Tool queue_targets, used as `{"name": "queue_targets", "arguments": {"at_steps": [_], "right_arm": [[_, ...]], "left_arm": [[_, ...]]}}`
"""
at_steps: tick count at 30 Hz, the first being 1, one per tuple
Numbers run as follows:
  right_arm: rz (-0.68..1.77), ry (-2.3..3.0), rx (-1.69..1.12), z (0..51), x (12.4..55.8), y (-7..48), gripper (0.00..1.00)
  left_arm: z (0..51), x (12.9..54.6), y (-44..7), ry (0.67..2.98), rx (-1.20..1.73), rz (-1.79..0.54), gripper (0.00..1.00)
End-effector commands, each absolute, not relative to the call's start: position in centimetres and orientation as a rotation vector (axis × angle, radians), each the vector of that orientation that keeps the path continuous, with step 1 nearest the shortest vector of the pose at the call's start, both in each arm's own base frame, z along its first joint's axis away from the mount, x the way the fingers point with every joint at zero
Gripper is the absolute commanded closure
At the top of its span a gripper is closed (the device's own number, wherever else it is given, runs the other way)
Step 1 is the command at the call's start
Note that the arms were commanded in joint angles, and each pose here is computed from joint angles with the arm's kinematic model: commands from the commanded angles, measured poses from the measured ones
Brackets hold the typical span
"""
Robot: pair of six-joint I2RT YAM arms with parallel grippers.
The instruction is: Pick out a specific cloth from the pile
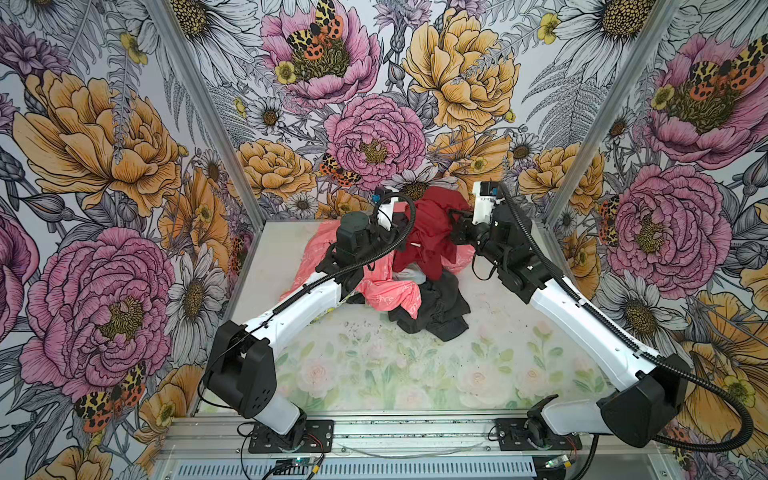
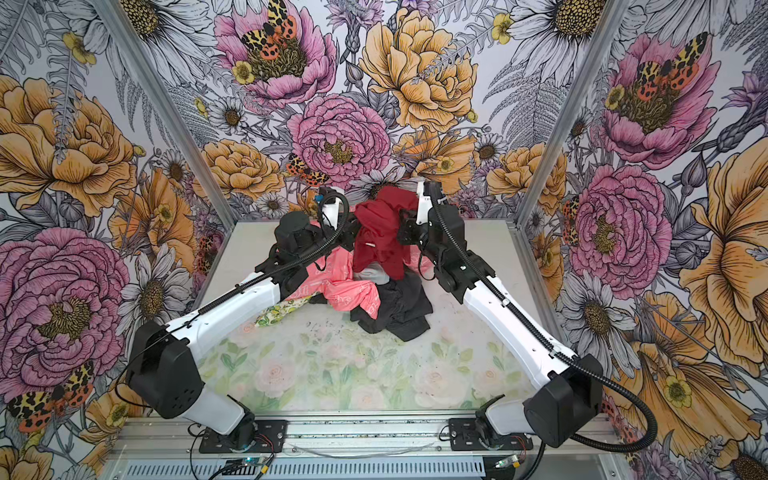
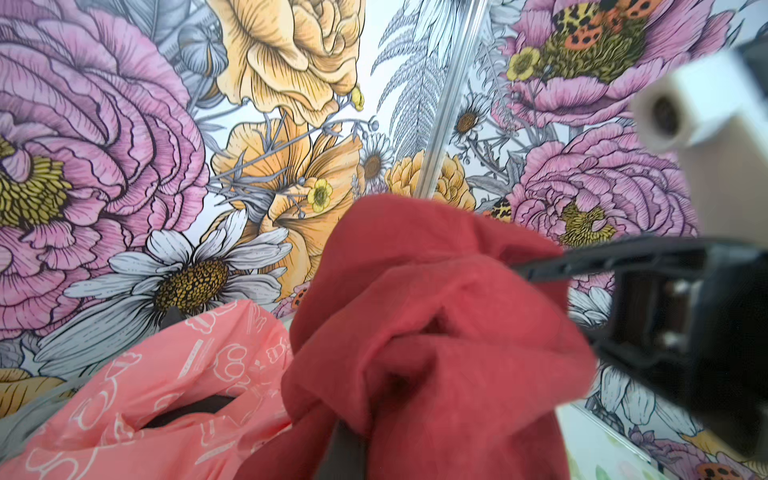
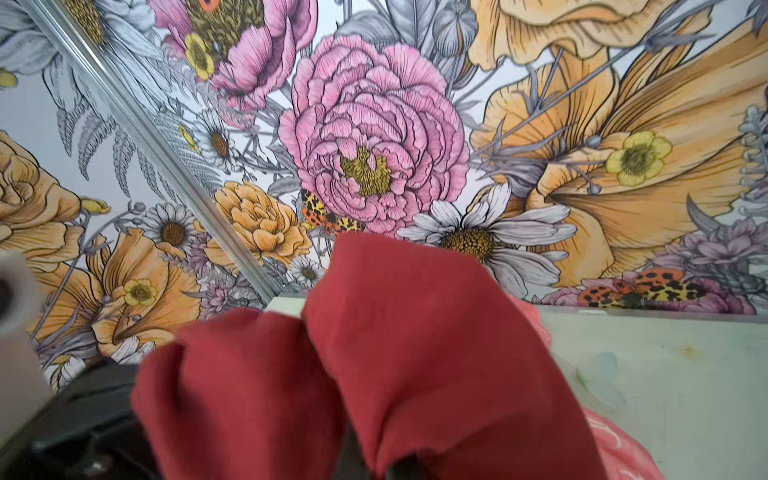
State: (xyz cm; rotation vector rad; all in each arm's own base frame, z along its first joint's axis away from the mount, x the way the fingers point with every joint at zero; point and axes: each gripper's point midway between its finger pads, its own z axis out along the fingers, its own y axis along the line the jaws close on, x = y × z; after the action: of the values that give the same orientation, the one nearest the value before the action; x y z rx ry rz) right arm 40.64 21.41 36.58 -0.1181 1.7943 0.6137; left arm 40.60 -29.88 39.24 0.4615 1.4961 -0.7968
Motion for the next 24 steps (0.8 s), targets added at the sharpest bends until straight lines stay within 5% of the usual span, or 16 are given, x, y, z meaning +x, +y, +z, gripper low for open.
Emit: {"name": "queue_targets", "arguments": {"at_steps": [1, 3, 12, 24], "right_arm": [[0.703, 1.678, -0.186, 38.5, 39.9, 22.4, 1.0], [0.721, 1.65, -0.231, 38.4, 39.6, 22.9, 0.95], [0.821, 1.518, -0.405, 38.1, 37.7, 25.1, 0.39], [0.804, 1.396, -0.633, 36.6, 34.1, 27.8, 0.07]], "left_arm": [[46.1, 38.3, -29.4, 1.336, 0.459, -0.848, 1.0], [47.1, 37.9, -29.2, 1.328, 0.456, -0.849, 1.0], [47.7, 37.6, -28.9, 1.348, 0.454, -0.852, 1.0], [47.7, 38.5, -28.7, 1.381, 0.441, -0.842, 1.0]]}}
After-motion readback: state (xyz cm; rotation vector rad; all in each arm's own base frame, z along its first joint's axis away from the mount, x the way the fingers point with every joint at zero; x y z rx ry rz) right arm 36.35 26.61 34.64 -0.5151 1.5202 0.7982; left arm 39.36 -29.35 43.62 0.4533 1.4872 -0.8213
